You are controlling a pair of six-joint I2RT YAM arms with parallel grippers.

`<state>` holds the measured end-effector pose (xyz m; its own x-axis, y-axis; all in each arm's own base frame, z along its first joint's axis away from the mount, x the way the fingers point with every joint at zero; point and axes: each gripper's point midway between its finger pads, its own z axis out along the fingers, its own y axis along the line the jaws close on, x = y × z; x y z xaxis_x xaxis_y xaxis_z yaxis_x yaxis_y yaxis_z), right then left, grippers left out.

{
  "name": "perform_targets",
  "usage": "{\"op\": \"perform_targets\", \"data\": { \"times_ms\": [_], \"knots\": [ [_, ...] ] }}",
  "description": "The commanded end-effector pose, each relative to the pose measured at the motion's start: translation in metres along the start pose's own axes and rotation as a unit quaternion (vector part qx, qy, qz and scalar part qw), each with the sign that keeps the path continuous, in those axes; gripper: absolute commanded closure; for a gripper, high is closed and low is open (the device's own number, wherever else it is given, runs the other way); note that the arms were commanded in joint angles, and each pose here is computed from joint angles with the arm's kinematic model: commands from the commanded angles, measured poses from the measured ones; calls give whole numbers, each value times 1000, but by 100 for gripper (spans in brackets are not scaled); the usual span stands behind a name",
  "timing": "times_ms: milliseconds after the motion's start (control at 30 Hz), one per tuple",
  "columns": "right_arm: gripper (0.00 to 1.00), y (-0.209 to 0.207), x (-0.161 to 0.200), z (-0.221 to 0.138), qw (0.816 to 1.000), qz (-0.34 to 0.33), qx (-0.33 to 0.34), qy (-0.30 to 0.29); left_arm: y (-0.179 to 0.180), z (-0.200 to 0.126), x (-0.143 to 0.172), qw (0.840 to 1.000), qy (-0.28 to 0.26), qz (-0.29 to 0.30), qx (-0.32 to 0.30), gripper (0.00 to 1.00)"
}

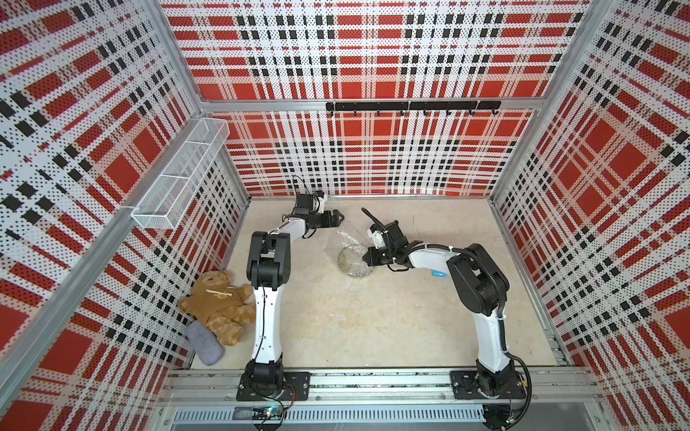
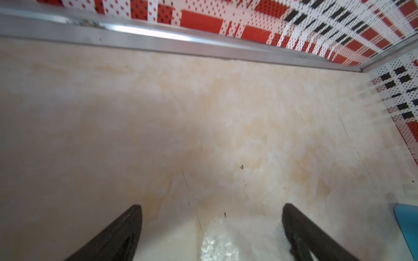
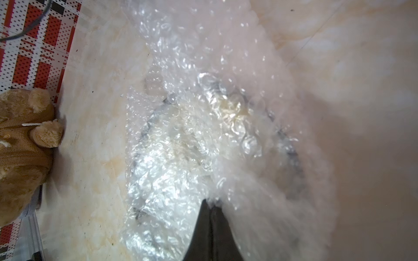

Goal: Wrap dinner plates in bubble wrap
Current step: Wrap the plate in the bubble wrap.

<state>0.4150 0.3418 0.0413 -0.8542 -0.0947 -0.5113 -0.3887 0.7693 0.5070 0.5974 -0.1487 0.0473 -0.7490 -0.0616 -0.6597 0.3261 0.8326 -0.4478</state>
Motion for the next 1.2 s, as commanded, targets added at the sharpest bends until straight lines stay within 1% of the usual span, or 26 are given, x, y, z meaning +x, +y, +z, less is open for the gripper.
{"op": "perform_targets", "data": {
  "times_ms": [0,67,133,200,300,333,400,467,533,633,667,700,800,900,933,1000,1067,1167],
  "knots": [
    [100,-43,65,8,992,41,69,95,-6,8,23,998,37,-10,41,17],
    [100,-43,68,8,992,44,66,98,-15,6,20,996,27,-21,81,33],
    [100,-45,71,8,991,48,69,102,-32,2,14,991,9,-32,131,52],
    [100,-45,73,9,991,52,69,106,-45,0,11,987,0,-29,161,60],
    [100,-46,76,10,990,56,70,106,-49,-2,11,987,-7,-20,156,79],
    [100,-47,75,10,990,57,70,106,-47,-6,5,988,-15,-22,151,89],
    [100,-46,75,9,990,55,71,108,-43,-20,-8,988,-44,-34,143,100],
    [100,-50,74,7,989,54,84,105,-49,-43,-27,985,-85,-32,146,100],
    [100,-53,73,6,989,58,95,102,-67,-70,-47,981,-126,-17,145,100],
    [100,-53,74,8,988,71,93,103,-99,-105,-57,974,-170,6,149,100],
    [100,-53,74,8,988,71,92,103,-108,-112,-54,972,-177,8,152,100],
    [100,-53,74,9,987,88,93,101,-120,-117,-49,971,-180,13,157,100],
    [100,-53,75,10,986,103,91,99,-145,-124,-29,972,-172,21,158,100],
    [100,-49,72,12,986,116,79,94,-175,-123,2,973,-147,14,180,100],
    [100,-48,72,12,986,119,76,91,-193,-120,16,972,-134,15,194,100],
    [100,-47,70,14,986,127,71,86,-212,-115,37,973,-118,17,195,100],
    [100,-46,69,15,986,132,67,84,-215,-108,57,979,-105,15,175,100],
    [100,-42,65,15,986,135,59,79,-207,-101,79,983,-87,-12,163,100]
  ]
}}
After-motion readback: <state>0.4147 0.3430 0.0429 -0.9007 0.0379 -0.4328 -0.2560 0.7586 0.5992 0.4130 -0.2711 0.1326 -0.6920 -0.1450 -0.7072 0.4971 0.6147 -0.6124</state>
